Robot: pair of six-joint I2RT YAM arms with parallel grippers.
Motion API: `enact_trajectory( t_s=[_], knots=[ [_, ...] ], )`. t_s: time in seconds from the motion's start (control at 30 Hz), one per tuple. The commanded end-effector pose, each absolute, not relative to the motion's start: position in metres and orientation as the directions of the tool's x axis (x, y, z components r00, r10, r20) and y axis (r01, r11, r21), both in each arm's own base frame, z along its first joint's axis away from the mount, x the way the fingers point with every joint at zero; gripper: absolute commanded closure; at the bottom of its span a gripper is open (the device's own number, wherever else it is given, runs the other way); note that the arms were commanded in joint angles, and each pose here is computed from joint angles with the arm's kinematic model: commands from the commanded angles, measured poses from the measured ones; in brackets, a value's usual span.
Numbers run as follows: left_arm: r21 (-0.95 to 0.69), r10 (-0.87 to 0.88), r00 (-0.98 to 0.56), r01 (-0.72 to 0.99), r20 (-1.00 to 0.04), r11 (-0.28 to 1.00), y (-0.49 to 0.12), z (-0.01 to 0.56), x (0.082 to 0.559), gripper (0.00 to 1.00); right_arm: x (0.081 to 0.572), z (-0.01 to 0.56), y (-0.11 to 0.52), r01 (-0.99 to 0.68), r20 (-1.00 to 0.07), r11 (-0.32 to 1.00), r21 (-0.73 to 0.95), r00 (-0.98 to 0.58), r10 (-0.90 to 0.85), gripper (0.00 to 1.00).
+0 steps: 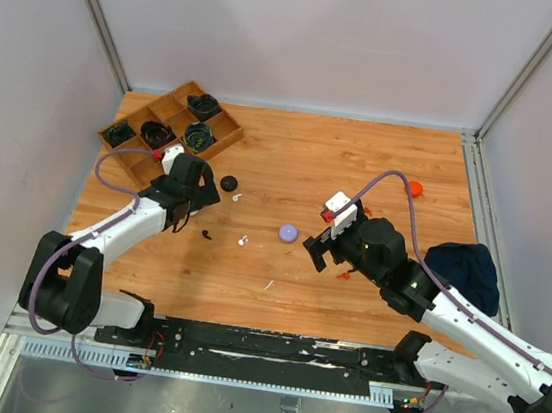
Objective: Insert the wireless bluetooth earbuds into the charging case
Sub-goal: Pick up the charging case at the center of the board.
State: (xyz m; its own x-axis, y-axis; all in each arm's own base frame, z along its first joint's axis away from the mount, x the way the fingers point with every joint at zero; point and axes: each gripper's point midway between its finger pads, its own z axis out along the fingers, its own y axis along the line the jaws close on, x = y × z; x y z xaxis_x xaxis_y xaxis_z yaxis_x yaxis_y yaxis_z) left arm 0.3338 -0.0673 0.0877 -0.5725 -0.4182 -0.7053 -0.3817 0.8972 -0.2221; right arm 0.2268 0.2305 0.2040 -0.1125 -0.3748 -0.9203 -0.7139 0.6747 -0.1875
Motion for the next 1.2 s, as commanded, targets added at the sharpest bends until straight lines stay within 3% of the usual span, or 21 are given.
enact_trajectory(
  t_s=[0.0, 0.17, 0.63, 0.93, 1.17],
  knots=[
    [-0.182, -0.43, -0.53, -0.457, -0.731, 0.871, -0.046, 0.09, 0.34, 0.01, 0.228, 0.205, 0.229, -0.714, -0.92, 0.673, -0.194, -0.105, -0.377, 0.01],
    [-0.142, -0.47, -0.532, -0.543, -0.705, 0.827, -0.024, 0.076, 0.348, 0.01, 0.229, 0.202, 0.231, -0.717, -0.917, 0.669, -0.195, -0.109, -0.385, 0.02],
    [-0.066, -0.477, -0.628, -0.561, -0.615, 0.825, -0.024, 0.03, 0.362, 0.01, 0.23, 0.198, 0.233, -0.722, -0.911, 0.664, -0.197, -0.115, -0.396, 0.02],
    [-0.048, -0.472, -0.673, -0.546, -0.57, 0.837, -0.028, 0.015, 0.361, 0.25, 0.231, 0.198, 0.235, -0.724, -0.911, 0.661, -0.197, -0.114, -0.396, 0.01],
    [-0.07, -0.475, -0.693, -0.526, -0.543, 0.848, -0.034, 0.015, 0.351, 0.38, 0.231, 0.2, 0.234, -0.723, -0.913, 0.662, -0.196, -0.111, -0.391, 0.02]
  ],
)
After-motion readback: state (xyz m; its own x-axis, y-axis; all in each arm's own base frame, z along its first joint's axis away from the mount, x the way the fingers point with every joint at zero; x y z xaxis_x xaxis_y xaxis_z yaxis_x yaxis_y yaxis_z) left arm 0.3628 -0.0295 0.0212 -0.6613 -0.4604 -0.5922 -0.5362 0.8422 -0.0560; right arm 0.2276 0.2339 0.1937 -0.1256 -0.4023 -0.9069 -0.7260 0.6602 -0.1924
